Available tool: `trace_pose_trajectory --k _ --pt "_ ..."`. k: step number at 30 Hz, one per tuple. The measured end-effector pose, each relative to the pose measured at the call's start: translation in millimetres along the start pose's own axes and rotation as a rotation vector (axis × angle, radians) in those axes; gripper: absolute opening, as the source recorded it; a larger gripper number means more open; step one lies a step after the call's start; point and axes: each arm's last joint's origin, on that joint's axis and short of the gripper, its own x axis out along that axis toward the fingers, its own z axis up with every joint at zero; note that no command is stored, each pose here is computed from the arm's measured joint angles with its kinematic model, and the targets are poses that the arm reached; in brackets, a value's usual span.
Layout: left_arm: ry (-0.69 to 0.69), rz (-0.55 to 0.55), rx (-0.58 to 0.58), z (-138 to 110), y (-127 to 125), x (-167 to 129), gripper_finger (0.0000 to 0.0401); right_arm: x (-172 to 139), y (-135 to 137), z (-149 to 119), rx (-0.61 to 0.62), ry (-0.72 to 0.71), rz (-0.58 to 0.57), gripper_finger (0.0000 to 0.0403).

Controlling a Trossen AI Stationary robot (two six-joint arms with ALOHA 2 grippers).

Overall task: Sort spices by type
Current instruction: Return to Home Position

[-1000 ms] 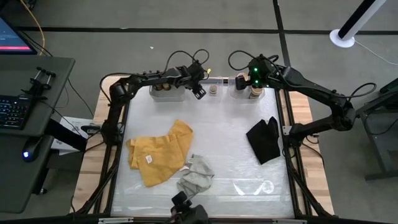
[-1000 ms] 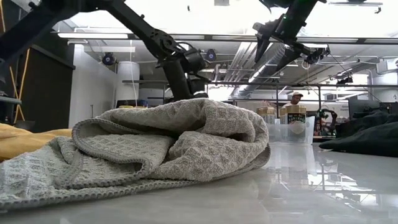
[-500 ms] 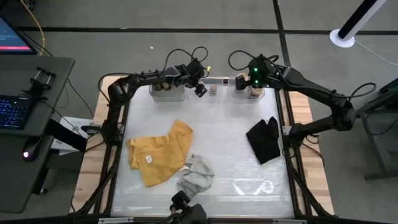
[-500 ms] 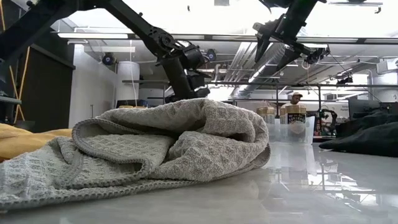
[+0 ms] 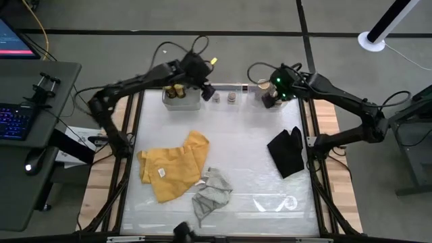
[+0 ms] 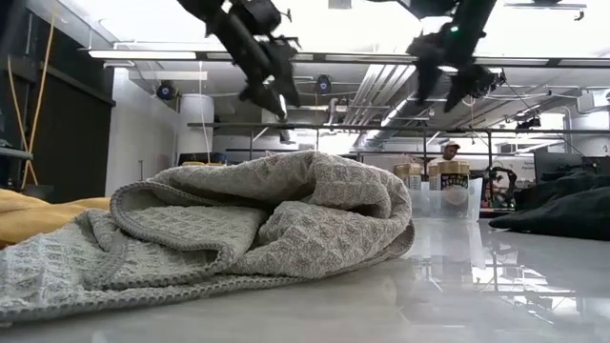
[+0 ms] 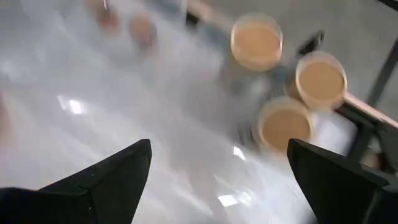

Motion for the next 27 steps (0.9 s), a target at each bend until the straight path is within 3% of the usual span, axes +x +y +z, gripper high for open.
trace_pose_trajectory --k 4,7,14,17,21,23,24,27 --pt "-0.115 -0.053 -0.036 -28.2 -14.5 -40.6 0.0276 -14.1 -3.6 -22.0 -0.144 0.135 -0.046 0.0371" --pt "-0.234 -0.117 -0.123 -67.9 -26.4 -59.8 0.0264 -29.5 -6.5 -36.2 -0.181 0.131 -0.051 0.0371" --pt "-0.584 -0.362 -0.294 -170.9 -68.7 -91.4 0.0192 -33.4 -22.2 -107.8 -0.016 0.138 0.062 0.0351" --pt "-0.686 -0.349 -0.338 -202.5 -78.1 -99.3 0.0127 -23.3 -21.1 -134.7 0.068 0.154 0.177 0.0293" --pt "-0.779 -0.372 -0.382 -229.7 -77.7 -103.6 0.0019 -16.6 -5.8 -141.0 0.11 0.062 0.374 0.0149" --pt "-0.803 -0.394 -0.408 -245.8 -74.9 -98.5 0.0014 -17.1 2.8 -136.0 0.108 -0.005 0.45 0.0056" --pt "-0.824 -0.406 -0.418 -252.9 -73.2 -96.8 0.0015 -17.5 6.2 -133.2 0.102 -0.029 0.474 0.0029" --pt "-0.886 -0.416 -0.424 -271.5 -64.8 -92.6 0.0004 -16.8 11.4 -128.0 0.104 -0.062 0.5 0.0021"
